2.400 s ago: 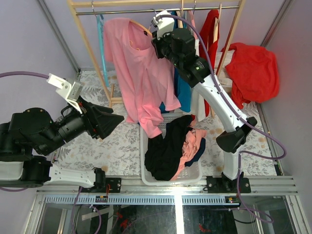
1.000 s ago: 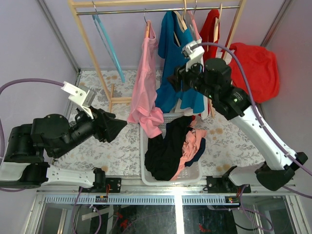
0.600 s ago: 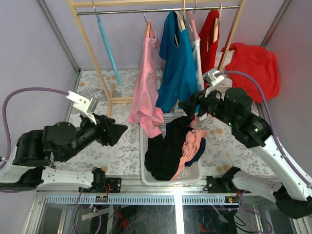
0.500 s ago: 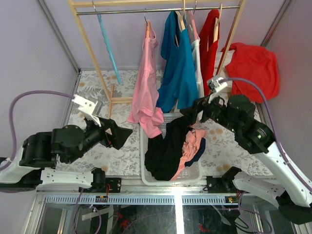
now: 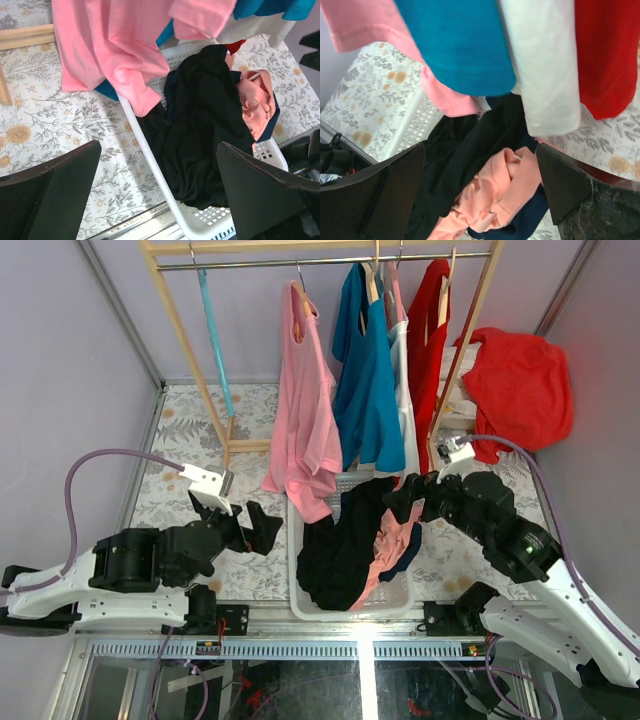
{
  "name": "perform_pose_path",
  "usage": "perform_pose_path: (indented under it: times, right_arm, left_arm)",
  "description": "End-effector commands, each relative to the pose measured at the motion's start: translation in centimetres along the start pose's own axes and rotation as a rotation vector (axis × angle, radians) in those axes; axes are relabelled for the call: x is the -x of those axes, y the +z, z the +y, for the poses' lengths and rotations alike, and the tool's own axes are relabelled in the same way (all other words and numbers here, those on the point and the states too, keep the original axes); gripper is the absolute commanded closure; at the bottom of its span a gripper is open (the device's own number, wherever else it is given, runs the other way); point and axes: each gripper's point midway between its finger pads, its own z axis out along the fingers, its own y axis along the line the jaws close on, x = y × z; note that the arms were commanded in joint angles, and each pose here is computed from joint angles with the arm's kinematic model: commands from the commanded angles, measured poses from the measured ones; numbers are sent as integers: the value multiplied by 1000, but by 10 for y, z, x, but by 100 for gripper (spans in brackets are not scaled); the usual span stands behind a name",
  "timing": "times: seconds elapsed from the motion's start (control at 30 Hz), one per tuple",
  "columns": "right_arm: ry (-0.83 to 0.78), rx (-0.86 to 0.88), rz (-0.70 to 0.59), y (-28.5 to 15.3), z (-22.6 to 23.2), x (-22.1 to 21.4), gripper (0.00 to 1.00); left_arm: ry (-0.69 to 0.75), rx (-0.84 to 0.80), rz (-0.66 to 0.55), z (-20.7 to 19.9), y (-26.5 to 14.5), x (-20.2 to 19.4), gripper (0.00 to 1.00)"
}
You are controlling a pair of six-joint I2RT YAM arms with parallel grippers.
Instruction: Place the t-shirt on the hanger
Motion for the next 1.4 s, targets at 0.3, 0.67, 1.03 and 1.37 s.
perform_pose_path:
  times: [0.3,0.67,1.03,1.37]
  right_arm:
    - [89,-60,-51,-3,-20,-25,1]
    - [64,-95,-52,1,-29,-31,1]
    - [11,-138,-50,5,-37,-27,1]
    - [22,-165,-64,0,-44,-31,1]
  left_arm:
    - [-46,92,-15,-1,54,-33,0]
    - [-305,171,-50,50,107,-22,0]
    - [-441,252,-151,91,87,-33,0]
    - [-459,253,-148,95,82,-43,0]
